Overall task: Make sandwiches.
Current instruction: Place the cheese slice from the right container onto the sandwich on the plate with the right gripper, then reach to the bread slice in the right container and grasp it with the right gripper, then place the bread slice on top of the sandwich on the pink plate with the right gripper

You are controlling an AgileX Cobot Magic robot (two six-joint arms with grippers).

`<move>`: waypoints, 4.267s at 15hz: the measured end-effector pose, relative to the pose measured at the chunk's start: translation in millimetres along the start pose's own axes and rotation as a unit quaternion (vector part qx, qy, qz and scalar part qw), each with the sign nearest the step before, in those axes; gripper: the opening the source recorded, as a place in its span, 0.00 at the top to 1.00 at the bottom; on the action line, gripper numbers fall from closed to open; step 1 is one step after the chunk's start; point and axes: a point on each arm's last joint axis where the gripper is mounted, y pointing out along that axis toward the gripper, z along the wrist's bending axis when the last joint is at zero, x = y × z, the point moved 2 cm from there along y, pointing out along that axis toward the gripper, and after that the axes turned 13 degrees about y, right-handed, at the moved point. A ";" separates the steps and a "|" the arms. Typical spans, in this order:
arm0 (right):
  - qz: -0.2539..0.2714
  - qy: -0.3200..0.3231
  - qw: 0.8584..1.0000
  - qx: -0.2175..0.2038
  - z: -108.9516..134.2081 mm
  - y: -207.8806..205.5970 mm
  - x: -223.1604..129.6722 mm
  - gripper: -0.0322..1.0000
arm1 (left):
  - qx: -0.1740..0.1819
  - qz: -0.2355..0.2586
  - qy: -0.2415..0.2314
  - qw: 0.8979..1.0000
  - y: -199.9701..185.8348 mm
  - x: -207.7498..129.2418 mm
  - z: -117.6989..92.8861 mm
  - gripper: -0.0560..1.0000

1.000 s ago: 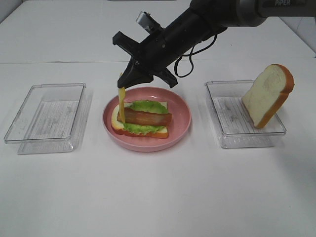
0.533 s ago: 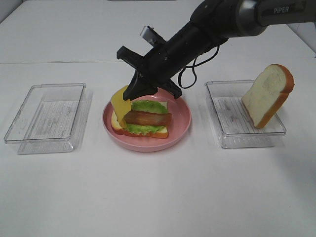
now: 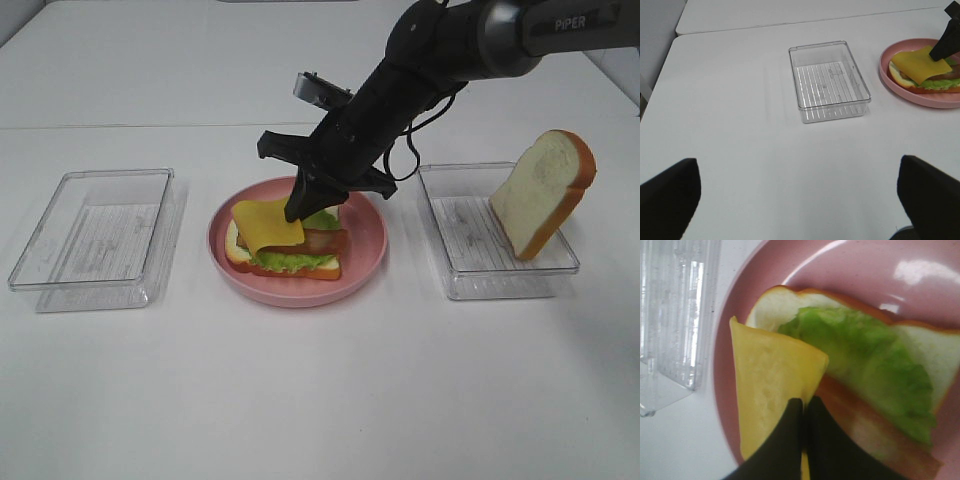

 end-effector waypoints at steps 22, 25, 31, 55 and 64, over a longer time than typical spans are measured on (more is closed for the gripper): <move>-0.064 -0.090 0.971 -0.211 21.3 -99.7 37.1 0.19 | 0.000 0.000 0.000 1.000 0.0 0.0 0.1 0.01; -0.146 -0.072 0.945 -0.284 19.0 -140.4 45.2 0.21 | 0.000 0.000 0.000 1.000 0.0 0.0 0.1 0.01; -0.166 0.016 0.946 -0.277 -13.6 -212.7 13.7 0.22 | 0.000 0.000 0.000 1.000 0.0 0.0 0.1 0.01; -0.023 0.116 0.975 -0.187 -151.7 -183.8 35.4 0.75 | 0.000 0.000 0.000 1.000 0.0 0.0 0.1 0.01; -0.131 0.089 0.986 0.045 -37.4 -286.7 -20.2 0.75 | 0.001 0.000 0.000 1.000 0.0 -0.1 0.2 0.01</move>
